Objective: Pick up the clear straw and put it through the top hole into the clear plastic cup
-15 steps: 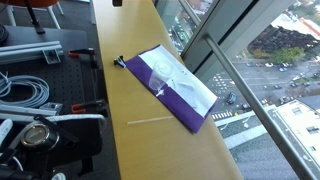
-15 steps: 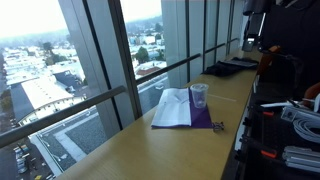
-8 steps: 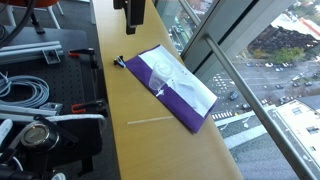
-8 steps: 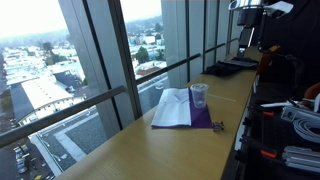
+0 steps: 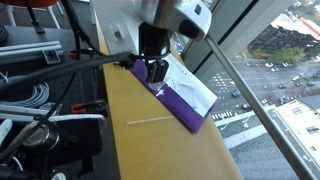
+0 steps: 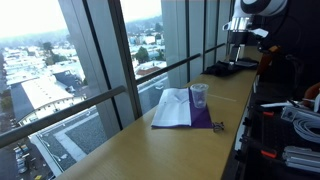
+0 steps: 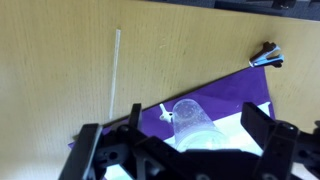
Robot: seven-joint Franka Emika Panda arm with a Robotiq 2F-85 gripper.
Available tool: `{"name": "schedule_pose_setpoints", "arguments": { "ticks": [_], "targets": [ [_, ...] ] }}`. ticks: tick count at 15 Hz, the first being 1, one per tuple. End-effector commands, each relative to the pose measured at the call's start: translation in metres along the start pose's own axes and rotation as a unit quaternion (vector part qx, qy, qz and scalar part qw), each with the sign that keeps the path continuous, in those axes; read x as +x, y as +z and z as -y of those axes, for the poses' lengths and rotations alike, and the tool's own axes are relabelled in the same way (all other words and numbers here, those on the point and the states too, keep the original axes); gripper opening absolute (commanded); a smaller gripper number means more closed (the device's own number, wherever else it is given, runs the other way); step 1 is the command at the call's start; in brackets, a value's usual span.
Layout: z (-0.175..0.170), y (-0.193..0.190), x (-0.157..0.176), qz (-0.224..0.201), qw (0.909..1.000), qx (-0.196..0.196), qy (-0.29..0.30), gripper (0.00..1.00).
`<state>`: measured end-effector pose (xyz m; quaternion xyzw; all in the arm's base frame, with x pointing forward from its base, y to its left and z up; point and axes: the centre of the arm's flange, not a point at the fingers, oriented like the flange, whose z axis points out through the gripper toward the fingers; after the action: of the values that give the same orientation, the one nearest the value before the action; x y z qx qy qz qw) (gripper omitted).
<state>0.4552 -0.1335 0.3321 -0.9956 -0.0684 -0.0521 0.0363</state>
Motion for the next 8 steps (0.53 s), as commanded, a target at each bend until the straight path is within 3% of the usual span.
{"name": "schedule_pose_setpoints", "arguments": {
  "ticks": [1, 8],
  "targets": [
    [-0.032, 0.031, 0.027, -0.005, 1.0000, 0.006, -0.001, 1.00],
    [-0.069, 0.106, 0.042, 0.009, 0.9995, -0.026, 0.017, 1.00]
  ]
}}
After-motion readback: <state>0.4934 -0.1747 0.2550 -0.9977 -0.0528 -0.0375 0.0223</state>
